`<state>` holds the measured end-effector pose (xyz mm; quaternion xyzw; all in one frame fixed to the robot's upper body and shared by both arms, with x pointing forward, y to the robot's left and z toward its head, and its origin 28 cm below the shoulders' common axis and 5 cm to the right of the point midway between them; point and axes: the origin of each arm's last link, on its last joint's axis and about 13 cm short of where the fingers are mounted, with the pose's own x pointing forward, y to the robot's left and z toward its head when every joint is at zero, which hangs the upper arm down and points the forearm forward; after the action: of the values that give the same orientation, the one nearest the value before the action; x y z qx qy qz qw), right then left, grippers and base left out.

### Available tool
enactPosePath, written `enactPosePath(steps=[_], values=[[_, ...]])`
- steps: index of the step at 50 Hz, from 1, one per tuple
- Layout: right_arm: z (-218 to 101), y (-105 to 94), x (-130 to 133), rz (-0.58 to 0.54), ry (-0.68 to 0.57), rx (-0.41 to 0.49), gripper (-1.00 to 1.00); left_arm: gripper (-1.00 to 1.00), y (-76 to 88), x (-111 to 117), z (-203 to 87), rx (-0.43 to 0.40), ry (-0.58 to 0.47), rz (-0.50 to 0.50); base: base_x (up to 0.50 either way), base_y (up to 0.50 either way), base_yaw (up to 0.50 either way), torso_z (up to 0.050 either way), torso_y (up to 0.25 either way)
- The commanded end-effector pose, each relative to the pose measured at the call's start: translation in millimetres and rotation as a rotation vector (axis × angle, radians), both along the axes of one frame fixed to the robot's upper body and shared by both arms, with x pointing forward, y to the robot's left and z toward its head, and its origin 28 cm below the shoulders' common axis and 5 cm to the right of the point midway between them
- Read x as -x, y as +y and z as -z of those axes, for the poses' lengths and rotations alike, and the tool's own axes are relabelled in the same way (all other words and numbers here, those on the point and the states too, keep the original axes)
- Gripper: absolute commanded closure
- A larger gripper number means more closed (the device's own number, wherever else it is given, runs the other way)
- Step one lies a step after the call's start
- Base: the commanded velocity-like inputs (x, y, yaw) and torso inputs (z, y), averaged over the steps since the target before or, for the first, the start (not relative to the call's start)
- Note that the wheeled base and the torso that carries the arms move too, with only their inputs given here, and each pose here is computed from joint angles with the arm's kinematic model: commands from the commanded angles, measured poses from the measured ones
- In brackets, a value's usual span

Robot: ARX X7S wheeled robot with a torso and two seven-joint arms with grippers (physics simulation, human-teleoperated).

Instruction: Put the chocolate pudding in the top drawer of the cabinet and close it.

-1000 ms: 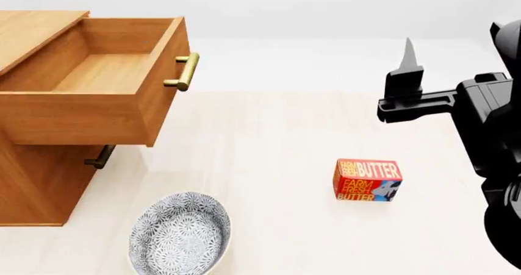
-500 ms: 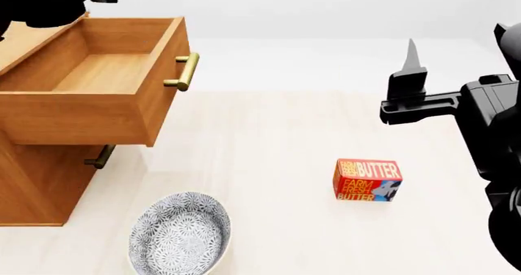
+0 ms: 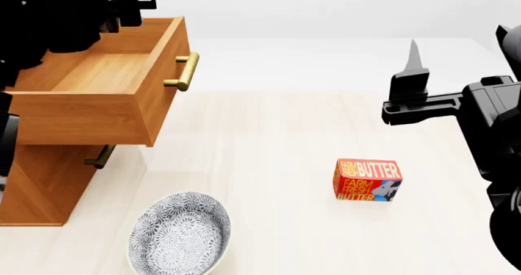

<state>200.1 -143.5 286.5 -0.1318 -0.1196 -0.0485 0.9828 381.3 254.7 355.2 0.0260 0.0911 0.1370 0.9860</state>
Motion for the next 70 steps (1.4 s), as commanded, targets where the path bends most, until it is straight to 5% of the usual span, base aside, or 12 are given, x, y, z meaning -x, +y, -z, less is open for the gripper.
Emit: enactPosePath(steps=[1,28,70], values=[[3.5,-2.2,-2.6,0.006,0.01,-0.011,-1.0,1.0,6.1,-10.6,14.7,-0.003,0.033,-0.036,0.0,0.0,0.0,0.0,0.0],[8.1,-0.1,-8.7,0.003,0.026,-0.003,-1.0,1.0,20.8,-32.5,32.8,-0.032,0.083,-0.136,0.0,0.0,0.0,0.0,0.001],[9.5,4.0,-16.3,-0.005,0.039,-0.001,-1.0,1.0,28.0,-37.3,70.4,-0.021,0.153,-0.148,0.0,0.0,0.0,0.0,0.0]])
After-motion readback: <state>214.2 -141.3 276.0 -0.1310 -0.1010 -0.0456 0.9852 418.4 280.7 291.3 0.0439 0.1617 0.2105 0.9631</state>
